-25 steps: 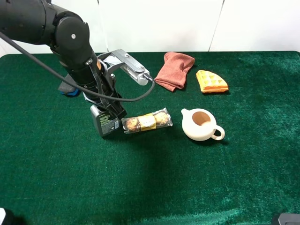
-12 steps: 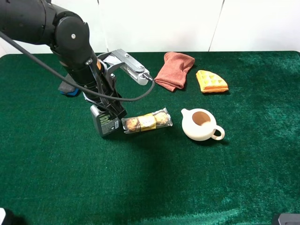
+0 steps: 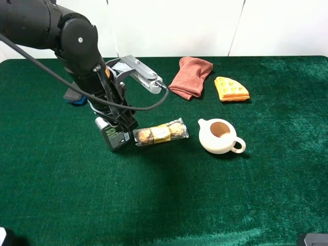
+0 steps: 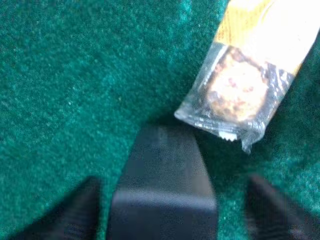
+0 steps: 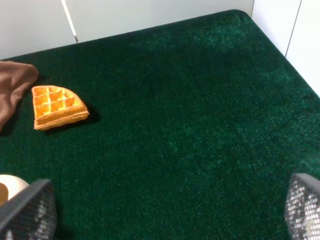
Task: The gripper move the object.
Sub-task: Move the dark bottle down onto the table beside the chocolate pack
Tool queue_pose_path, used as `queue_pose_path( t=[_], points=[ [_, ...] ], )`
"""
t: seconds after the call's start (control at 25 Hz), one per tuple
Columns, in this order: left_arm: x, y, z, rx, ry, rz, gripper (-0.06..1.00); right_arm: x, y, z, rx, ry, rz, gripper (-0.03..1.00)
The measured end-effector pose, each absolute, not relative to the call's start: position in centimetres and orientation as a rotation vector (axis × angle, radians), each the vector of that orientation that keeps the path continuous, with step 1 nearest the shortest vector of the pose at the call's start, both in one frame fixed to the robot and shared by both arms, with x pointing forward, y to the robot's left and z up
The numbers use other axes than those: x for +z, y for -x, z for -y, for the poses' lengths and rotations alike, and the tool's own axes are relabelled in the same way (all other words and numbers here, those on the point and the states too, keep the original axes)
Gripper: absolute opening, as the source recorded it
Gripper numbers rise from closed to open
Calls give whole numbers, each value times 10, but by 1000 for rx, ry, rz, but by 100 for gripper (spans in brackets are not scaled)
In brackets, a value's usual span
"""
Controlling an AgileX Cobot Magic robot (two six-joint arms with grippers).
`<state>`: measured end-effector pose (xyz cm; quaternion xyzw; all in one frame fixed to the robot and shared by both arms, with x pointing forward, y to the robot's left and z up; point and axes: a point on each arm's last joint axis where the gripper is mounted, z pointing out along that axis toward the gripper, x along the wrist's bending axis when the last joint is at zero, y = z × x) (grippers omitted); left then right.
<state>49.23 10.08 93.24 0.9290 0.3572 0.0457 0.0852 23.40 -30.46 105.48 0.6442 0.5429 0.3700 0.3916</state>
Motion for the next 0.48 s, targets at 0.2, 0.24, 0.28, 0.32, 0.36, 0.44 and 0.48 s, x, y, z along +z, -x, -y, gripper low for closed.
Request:
queue_pose_path(
  t=[0.2,0.24,0.28,0.32,0.36,0.44,0.48],
  points=[
    [932,-492,-101,133,-2772,-1068,90,1055,-234,305,940,-1636,-1379,70],
    [932,-492,-101,134,-2771,-1067,91,1055,-234,305,940,-1636,-1379,70],
    [932,-492,-101,131,-2772,-1069,92,1055,-234,305,940,-1636,-1379,70],
    [932,-492,-101,128,-2776,-1071,92,1055,-234,305,940,-1636,-1379,70],
    [934,-492,-101,123,-2781,-1072,92,1055,-234,305,940,-1636,-1379,70],
    [937,-493,-100,111,-2794,-1077,93,1055,-234,305,940,-1636,-1379,70],
    [940,-494,-99,106,-2800,-1079,93,1055,-234,305,940,-1636,-1379,70]
  ],
)
